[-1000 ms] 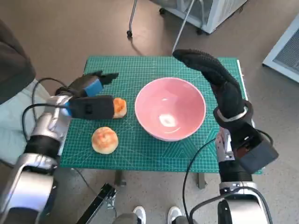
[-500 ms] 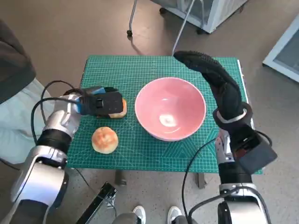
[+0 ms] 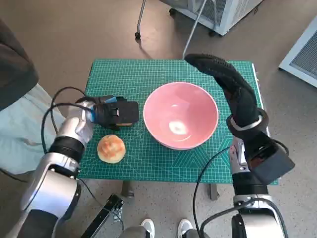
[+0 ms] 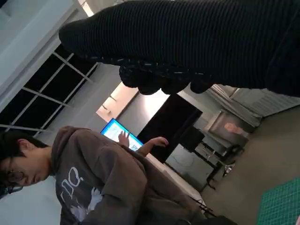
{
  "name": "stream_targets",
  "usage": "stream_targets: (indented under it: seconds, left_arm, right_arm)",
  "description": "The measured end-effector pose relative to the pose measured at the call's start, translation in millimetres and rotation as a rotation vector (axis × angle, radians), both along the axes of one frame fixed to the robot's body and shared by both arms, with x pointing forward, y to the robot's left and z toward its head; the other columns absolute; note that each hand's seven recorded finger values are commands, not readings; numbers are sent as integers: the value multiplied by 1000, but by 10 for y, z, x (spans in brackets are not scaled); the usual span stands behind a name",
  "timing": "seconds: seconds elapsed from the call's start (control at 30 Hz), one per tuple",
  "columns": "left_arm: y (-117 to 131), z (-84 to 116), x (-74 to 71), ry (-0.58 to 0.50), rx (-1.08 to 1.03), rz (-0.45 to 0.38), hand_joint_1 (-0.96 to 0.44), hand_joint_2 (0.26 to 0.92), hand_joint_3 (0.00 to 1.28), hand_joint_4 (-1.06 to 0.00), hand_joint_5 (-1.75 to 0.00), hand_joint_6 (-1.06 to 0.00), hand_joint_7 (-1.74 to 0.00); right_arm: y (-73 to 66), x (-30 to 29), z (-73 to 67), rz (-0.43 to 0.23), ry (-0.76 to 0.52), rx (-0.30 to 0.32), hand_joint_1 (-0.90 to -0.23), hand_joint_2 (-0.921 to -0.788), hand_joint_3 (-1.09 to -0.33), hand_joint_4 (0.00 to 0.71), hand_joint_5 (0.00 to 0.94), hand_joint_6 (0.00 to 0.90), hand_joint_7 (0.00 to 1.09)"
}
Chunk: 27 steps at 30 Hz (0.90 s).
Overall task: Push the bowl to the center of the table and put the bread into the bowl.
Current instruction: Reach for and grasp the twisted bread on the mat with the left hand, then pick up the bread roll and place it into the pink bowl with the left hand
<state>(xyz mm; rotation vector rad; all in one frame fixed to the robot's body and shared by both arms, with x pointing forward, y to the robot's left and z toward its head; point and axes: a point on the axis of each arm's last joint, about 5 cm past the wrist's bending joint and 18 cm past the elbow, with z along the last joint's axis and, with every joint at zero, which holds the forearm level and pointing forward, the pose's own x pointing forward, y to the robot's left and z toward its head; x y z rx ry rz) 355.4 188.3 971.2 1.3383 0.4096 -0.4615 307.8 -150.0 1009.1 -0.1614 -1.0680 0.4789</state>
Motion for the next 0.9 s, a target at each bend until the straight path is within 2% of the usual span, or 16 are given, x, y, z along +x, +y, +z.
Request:
stream_targets:
  seconds: [0.03,0.07,0.1,0.13,0.2,0.37,0.57,0.73,0.9]
  left_arm:
    - [-3,-9,-4,-15,0,-9,-70,883,7,-489,-624,-538,-419]
    - [-5,-17,-7,-29,0,-16,-45,896,66,-510,-838,-536,-755]
    - [-7,-22,-9,-41,1,-23,-29,905,109,-516,-982,-528,-977]
    - [-8,-24,-11,-53,2,-31,-19,911,121,-533,-1057,-546,-1101]
    - [-5,-21,-12,-72,5,-47,-10,916,124,-557,-1126,-570,-1189]
    - [53,14,-14,-111,7,-62,-2,919,122,-575,-1223,-607,-1223]
    - [163,113,-5,-170,0,-37,0,920,118,-615,-1136,-591,-1312]
    - [231,272,17,-257,-24,-25,0,920,109,-635,-1152,-586,-1282]
    - [242,515,38,-388,-73,-52,0,920,103,-659,-1160,-576,-1258]
  right_arm:
    - [-1,-1,0,0,0,2,-657,-921,-882,228,21,-1,702]
    - [-1,-2,1,1,0,3,-657,-921,-881,228,21,-1,702]
    - [-2,-3,2,1,0,3,-658,-921,-881,228,22,-1,702]
    - [-3,-4,2,1,1,4,-658,-921,-881,227,22,-1,701]
    - [-5,-7,1,1,2,7,-659,-921,-878,227,22,-1,700]
    - [-17,-7,-8,4,12,28,-658,-921,-862,226,23,-1,712]
    - [-29,-4,-13,6,20,40,-656,-921,-844,229,26,-1,727]
    - [-32,-4,-15,10,25,51,-655,-921,-838,228,27,-1,727]
    - [-31,-5,-17,14,28,59,-654,-921,-835,228,28,-1,727]
